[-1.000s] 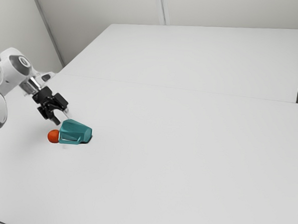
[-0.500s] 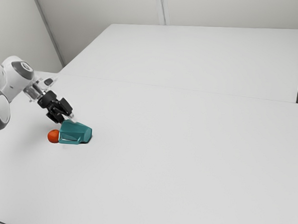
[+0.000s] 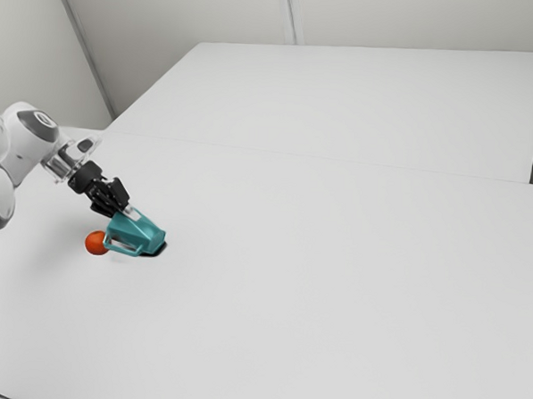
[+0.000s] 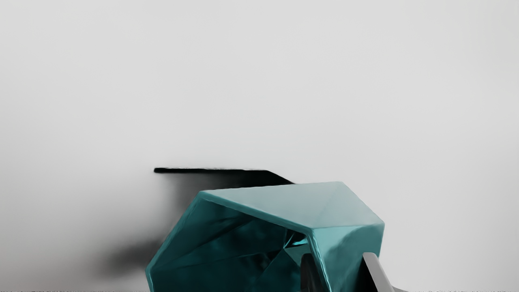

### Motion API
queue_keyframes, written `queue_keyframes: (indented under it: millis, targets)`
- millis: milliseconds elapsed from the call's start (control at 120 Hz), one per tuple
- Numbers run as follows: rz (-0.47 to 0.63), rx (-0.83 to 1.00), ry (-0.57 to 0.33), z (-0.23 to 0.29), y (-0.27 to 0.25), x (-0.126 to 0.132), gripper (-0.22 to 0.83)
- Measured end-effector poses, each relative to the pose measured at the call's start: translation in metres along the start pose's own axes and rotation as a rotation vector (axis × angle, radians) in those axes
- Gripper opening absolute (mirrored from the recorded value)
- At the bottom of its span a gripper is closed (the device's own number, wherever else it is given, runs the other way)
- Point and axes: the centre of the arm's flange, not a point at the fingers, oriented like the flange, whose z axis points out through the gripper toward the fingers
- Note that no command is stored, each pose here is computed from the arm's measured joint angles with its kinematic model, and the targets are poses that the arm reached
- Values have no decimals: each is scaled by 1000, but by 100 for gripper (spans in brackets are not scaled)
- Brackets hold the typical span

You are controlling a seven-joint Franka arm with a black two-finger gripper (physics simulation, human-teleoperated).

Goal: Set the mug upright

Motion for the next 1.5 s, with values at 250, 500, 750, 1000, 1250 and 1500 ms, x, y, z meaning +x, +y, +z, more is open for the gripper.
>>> queue_keyframes:
  millis: [250, 500, 750, 1000, 1250, 1500]
  targets:
    - [13, -34, -6, 5, 22, -9, -14]
    - [19, -46, -21, 10, 43, -18, -16]
    - [80, 27, -48, 3, 84, -13, -16]
    - [151, 154, -72, 19, 130, -28, -16]
    - [248, 318, -93, 50, 168, -23, -17]
    - [363, 486, -109, 76, 197, -5, -17]
